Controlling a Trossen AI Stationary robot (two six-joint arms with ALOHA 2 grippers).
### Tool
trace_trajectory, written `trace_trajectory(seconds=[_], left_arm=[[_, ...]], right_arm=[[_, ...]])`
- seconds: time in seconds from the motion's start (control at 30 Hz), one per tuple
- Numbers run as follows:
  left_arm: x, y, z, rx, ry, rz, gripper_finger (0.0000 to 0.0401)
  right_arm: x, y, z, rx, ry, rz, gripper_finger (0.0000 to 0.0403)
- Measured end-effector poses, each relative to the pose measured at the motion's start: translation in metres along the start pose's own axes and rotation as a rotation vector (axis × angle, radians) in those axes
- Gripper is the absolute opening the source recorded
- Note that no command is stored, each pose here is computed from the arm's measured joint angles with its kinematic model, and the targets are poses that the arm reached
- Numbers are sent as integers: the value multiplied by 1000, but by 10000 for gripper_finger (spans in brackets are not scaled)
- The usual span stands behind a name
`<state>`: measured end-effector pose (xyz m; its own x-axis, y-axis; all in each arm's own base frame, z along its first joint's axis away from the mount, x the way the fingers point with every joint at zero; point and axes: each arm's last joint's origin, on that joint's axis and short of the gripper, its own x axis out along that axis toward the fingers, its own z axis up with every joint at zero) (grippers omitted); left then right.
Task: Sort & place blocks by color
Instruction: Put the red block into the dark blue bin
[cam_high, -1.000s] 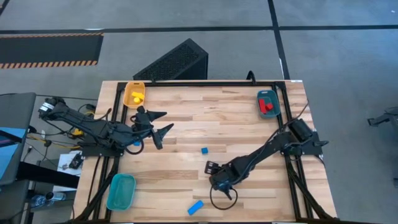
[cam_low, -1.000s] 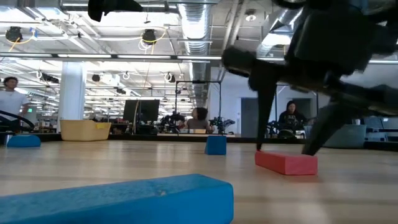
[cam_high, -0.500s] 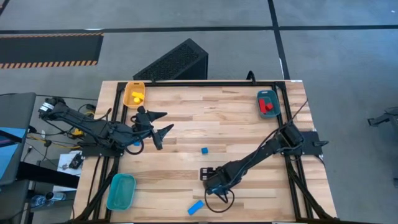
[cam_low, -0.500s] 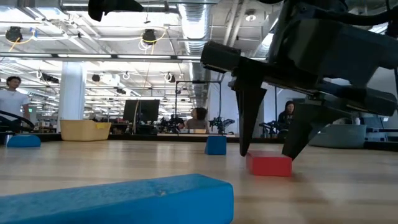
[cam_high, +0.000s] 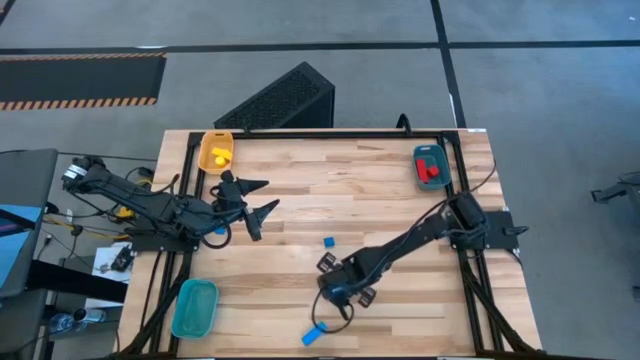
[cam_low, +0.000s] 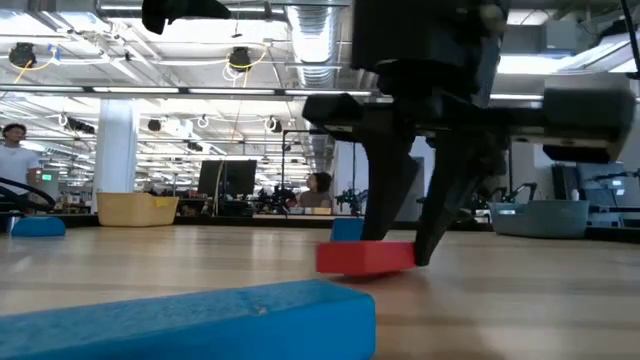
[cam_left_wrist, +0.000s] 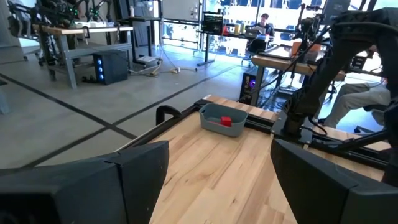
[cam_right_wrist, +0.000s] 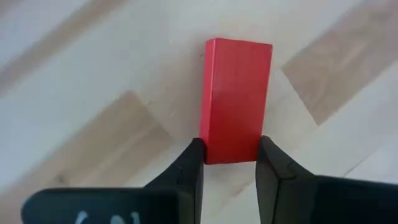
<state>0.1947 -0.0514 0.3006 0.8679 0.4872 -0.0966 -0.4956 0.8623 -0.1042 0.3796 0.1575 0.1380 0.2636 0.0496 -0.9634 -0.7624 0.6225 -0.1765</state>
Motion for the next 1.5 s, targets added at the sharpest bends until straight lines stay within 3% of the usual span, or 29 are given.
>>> trace_trajectory(seconds=[0.3,0.5,0.67,0.8,0.97,1.1,1.23,1.37,1.5], left_arm=[[0,0,0,4,5,-1,274],[0,0,-1,-12,7,0,274],[0,0,-1,-15,10,-12,274],[0,0,-1,-13,9,-11,274],[0,0,-1,-15,6,-4,274],[0,0,0,-19,5,-3,274],[0,0,0,-19,3,4,274],[0,0,0,-16,3,5,274],[0,0,0,-2,4,5,274]], right_arm=[[-38,-9,-31,329,169,-30,100],[-84,-14,-97,519,264,-83,99],[-119,-15,-182,843,302,-339,100],[-132,-15,-248,1317,301,-716,101],[-128,-7,-313,1643,341,-826,101],[-127,-7,-351,1829,400,-833,102],[-126,-9,-373,1955,380,-761,103],[-122,-10,-385,1990,346,-637,118],[-119,-11,-386,1992,338,-611,167]])
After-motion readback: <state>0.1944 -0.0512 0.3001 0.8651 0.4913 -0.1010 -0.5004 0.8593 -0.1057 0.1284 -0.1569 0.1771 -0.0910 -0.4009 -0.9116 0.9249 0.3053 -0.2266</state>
